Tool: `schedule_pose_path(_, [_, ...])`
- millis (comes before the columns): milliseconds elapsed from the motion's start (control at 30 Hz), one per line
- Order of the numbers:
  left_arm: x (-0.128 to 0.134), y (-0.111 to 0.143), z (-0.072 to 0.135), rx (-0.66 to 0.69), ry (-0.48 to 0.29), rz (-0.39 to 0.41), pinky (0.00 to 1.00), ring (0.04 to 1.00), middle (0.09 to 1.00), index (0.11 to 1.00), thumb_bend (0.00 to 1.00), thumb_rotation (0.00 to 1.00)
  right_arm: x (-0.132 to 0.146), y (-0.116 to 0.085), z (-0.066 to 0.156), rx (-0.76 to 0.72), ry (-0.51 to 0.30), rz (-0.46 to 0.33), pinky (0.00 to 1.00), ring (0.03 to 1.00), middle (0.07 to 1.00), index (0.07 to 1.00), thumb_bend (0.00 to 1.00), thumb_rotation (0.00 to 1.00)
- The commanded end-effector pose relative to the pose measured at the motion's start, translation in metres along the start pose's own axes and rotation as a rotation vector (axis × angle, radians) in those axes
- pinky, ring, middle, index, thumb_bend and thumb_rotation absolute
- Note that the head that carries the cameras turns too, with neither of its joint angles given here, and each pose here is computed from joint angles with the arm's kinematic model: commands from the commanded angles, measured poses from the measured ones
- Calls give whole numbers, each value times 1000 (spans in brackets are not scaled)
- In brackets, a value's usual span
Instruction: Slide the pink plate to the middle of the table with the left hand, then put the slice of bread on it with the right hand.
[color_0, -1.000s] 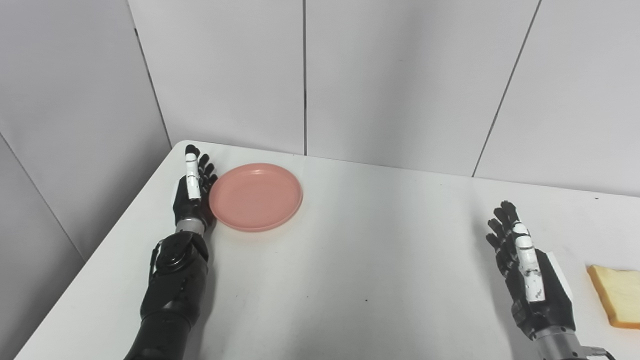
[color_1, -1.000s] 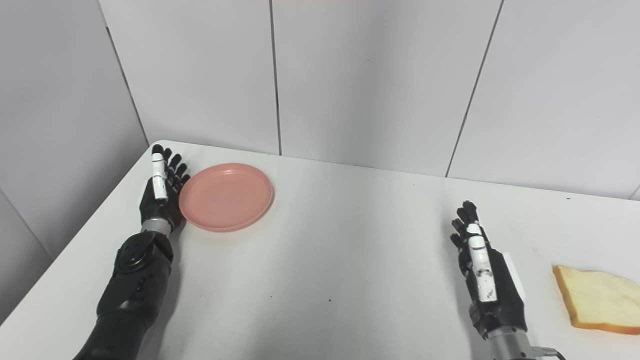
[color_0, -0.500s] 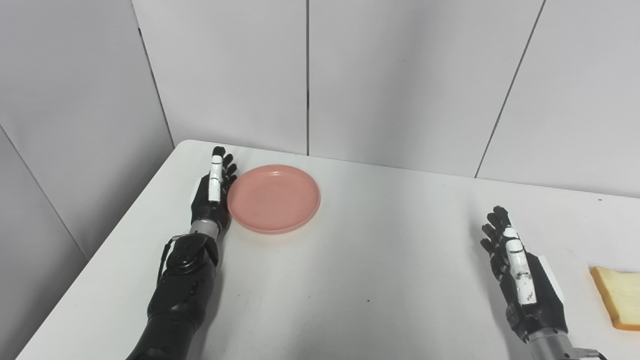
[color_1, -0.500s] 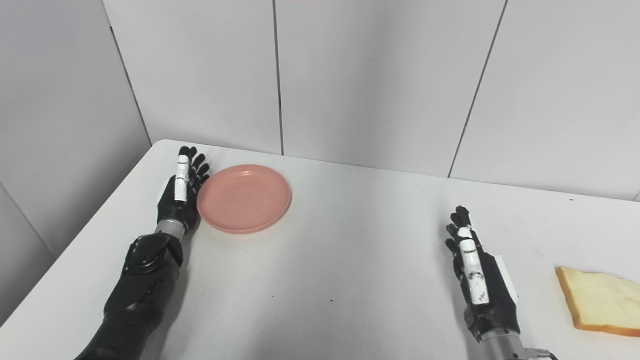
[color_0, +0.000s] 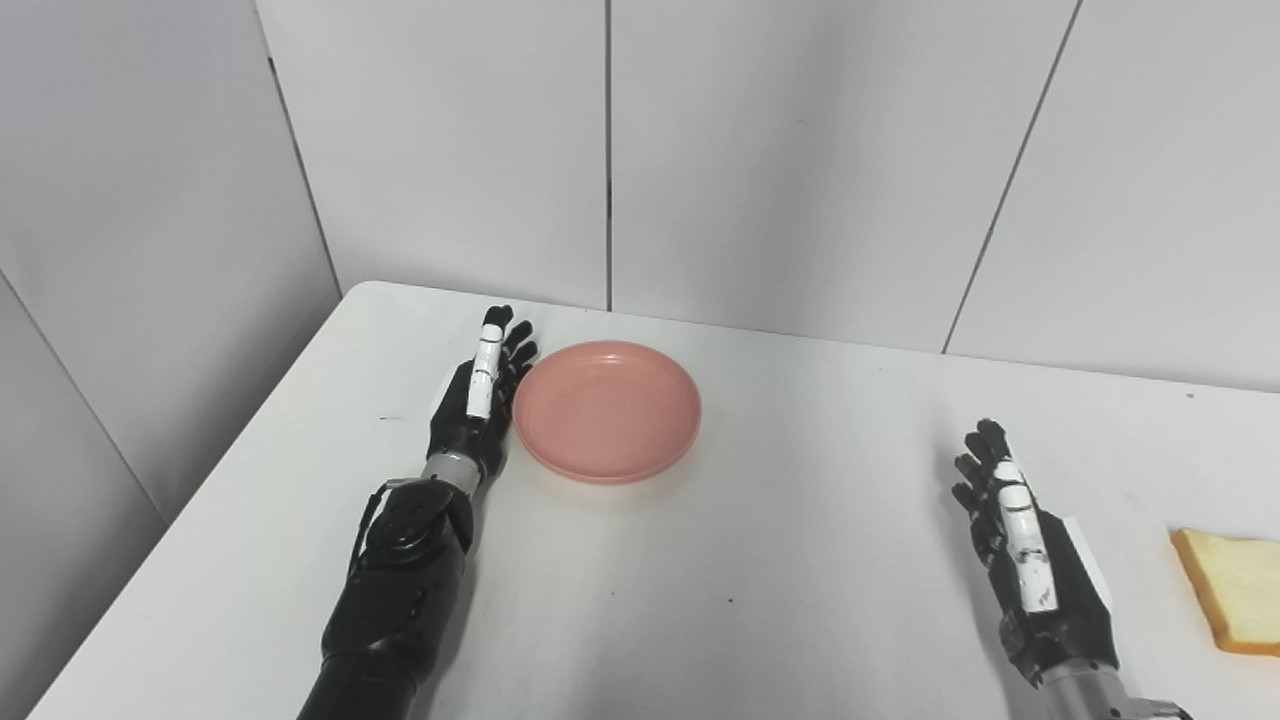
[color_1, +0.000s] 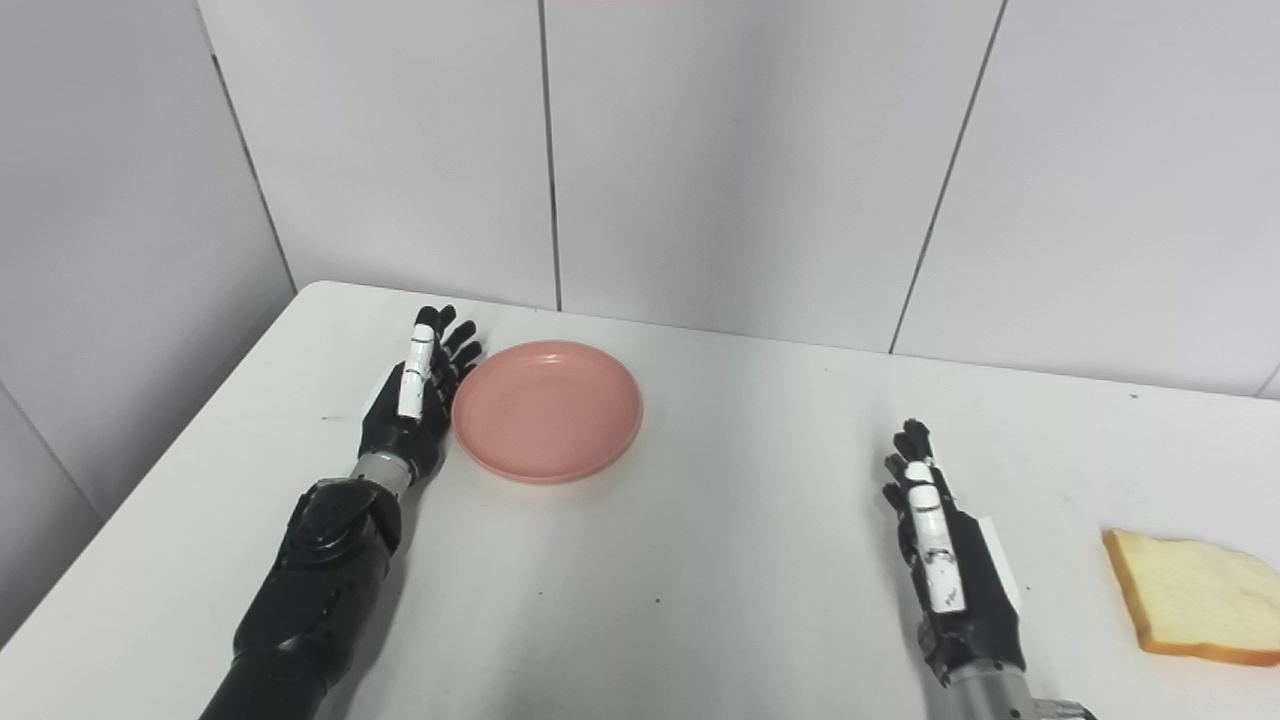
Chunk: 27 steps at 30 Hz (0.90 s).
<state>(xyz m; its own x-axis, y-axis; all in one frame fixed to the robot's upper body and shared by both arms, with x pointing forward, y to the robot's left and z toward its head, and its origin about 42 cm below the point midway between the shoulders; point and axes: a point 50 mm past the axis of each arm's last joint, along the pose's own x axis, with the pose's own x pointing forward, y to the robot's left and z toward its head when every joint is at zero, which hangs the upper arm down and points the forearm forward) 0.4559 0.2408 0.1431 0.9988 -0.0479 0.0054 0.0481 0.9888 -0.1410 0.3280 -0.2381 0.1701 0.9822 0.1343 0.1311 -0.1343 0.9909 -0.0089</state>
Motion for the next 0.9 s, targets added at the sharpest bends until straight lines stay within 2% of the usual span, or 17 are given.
schedule_pose_path(0, [4,-19,8,3,-9,-86,957,961,965,979,715,1000,7,3,10,1,-92,-1,1000,1000,1000,1000,190,1000])
schedule_pose_path(200, [-3,-29,8,20,-5,-157,966,973,978,985,728,1000,9,5,1,-7,-90,4,1000,1000,1000,1000,249,1000])
schedule_pose_path(367, [-11,-46,6,21,18,-222,986,985,990,999,696,1000,10,7,-2,-15,-83,7,1000,1000,1000,1000,284,1000])
schedule_pose_path(533, [-20,-70,-3,22,69,-279,998,985,994,998,692,1000,10,9,-3,-17,-80,8,1000,998,1000,1000,301,1000])
schedule_pose_path(667, [-25,-83,-14,3,82,-295,981,975,981,986,637,1000,11,11,-3,-24,-87,2,1000,991,1000,1000,313,1000])
schedule_pose_path(733, [-26,-88,-22,16,84,-334,957,962,972,970,611,987,11,12,-4,-38,-85,-6,987,979,996,1000,317,1000])
schedule_pose_path(867, [-30,-93,-33,36,131,-391,997,991,997,999,650,1000,11,14,-3,-36,-91,-11,983,976,992,1000,322,1000])
